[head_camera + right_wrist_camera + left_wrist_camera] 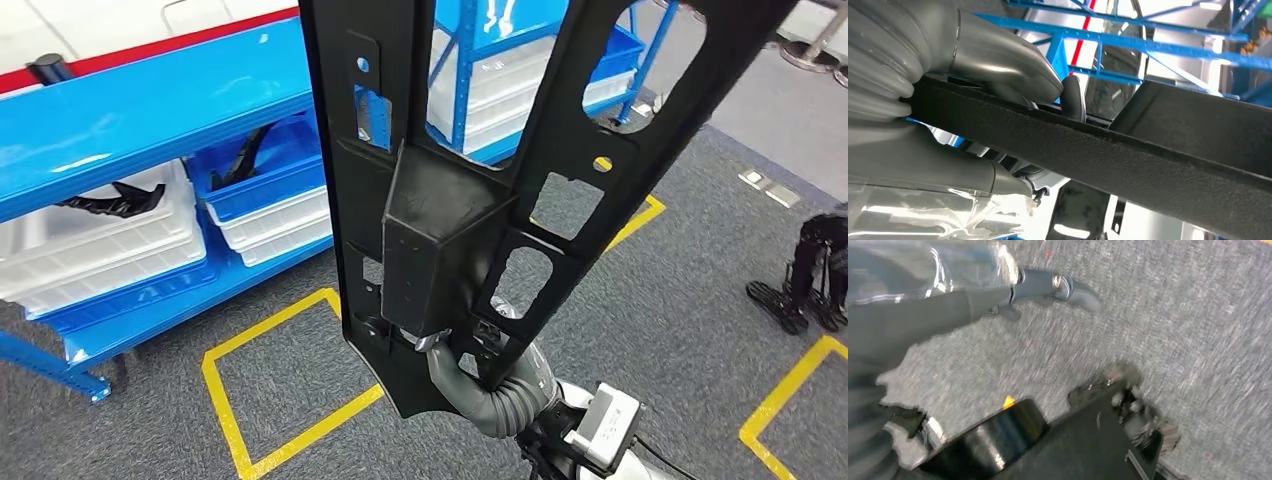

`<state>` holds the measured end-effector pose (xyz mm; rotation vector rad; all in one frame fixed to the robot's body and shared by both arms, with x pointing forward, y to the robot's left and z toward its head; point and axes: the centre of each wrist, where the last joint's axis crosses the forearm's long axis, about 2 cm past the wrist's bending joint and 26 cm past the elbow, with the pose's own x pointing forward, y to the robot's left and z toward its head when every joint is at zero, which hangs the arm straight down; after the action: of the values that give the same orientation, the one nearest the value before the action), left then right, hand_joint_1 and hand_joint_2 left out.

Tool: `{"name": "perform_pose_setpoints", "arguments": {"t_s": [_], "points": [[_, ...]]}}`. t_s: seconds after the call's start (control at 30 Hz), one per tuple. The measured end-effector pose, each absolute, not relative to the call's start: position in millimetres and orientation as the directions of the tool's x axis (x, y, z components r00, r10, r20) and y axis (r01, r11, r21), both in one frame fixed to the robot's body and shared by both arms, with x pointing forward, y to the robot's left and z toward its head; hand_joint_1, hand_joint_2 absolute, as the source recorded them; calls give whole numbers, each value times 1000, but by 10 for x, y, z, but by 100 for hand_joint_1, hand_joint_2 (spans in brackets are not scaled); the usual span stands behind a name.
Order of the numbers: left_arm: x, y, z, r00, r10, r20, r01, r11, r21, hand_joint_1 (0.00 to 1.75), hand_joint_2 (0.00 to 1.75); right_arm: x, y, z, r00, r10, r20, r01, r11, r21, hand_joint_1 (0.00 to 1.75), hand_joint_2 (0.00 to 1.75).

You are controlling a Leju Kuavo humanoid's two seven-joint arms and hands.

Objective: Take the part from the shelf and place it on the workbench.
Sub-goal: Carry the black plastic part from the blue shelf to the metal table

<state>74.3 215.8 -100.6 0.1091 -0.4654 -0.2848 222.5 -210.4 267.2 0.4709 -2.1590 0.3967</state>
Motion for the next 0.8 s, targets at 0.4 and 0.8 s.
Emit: {"name": "perform_pose_setpoints", "arguments": {"t_s": [0.4, 0.8], "points": [[759, 2174, -1005, 859, -300, 415, 251, 953, 170, 0, 175, 2194, -2118, 2656, -548, -190, 815, -470, 875, -112, 175, 175], [719, 2256, -1024, 871, -316, 375, 261, 946, 190, 0, 175, 2157, -2151, 2646, -551, -198, 811, -468, 878, -104, 175, 175]]}}
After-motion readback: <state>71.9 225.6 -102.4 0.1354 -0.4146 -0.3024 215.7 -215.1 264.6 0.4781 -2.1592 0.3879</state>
